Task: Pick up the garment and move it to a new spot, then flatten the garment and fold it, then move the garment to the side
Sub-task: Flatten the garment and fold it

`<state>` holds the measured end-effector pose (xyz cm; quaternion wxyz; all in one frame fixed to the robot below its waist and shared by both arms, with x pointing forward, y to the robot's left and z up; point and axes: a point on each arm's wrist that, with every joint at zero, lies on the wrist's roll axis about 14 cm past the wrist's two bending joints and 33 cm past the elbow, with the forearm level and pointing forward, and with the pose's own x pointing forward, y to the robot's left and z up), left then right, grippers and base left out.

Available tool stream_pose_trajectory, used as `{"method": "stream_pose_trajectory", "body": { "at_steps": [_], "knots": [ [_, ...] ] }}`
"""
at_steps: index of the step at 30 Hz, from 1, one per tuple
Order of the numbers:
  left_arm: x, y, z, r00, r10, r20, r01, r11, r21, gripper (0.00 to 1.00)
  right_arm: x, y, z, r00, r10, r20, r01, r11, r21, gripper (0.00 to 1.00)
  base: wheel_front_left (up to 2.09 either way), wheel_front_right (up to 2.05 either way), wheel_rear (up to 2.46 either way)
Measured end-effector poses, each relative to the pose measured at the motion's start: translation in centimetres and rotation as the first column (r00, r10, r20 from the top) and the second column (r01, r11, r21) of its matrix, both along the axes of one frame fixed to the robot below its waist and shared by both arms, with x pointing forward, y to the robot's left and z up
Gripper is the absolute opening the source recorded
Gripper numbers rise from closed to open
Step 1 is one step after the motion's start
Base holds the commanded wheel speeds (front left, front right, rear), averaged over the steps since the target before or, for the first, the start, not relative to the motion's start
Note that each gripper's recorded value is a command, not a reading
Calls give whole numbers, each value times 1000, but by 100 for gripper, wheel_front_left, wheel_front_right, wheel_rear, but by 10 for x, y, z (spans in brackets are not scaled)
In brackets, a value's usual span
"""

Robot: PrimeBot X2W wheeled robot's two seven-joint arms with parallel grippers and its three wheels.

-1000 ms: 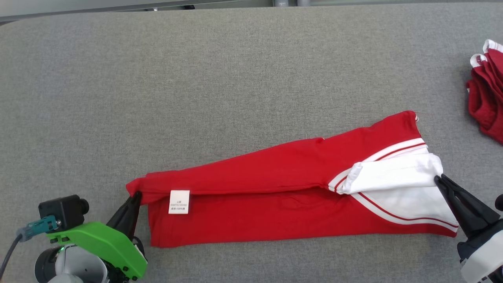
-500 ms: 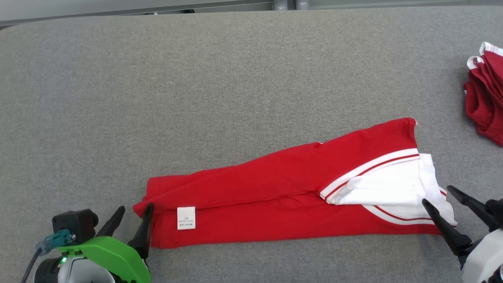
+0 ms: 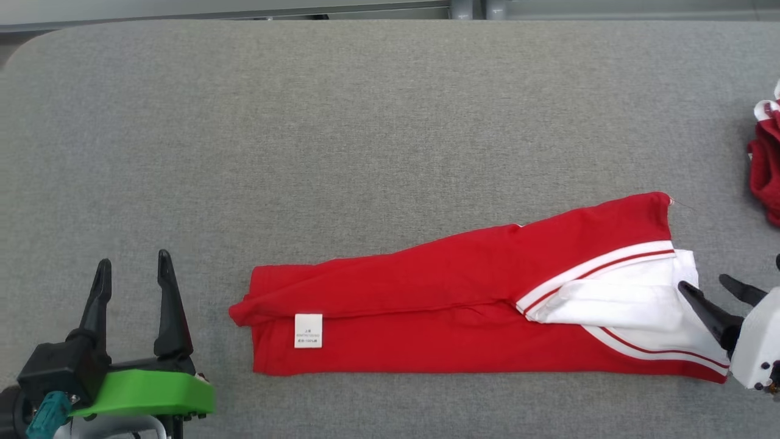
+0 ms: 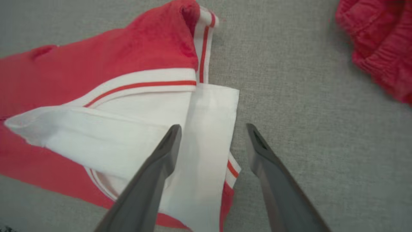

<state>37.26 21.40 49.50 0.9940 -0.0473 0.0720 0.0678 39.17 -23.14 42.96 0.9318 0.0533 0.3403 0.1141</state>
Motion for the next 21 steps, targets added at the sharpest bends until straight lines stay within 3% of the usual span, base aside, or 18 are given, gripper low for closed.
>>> {"method": "stream_pose_trajectory", "body": {
  "at_steps": [9,14,15,18,21],
  "knots": [
    [-14,26,13,992,116,59,-115,993,-6,100,5,13,-46,977,11,-214,-17,1000,-26,100,0,0,0],
    [-20,32,12,990,131,61,-131,991,-3,100,6,39,-53,958,33,-286,-5,995,96,100,0,0,0],
    [-19,31,12,989,132,62,-132,991,-4,100,6,47,-53,955,46,-293,-8,992,130,50,0,0,0],
    [-18,29,12,989,130,70,-129,992,-11,100,6,66,-49,951,78,-301,-14,978,207,0,0,0,0],
    [-18,29,13,989,125,76,-125,992,-14,100,8,77,-43,953,96,-287,-17,963,268,0,0,0,0]
  ]
}}
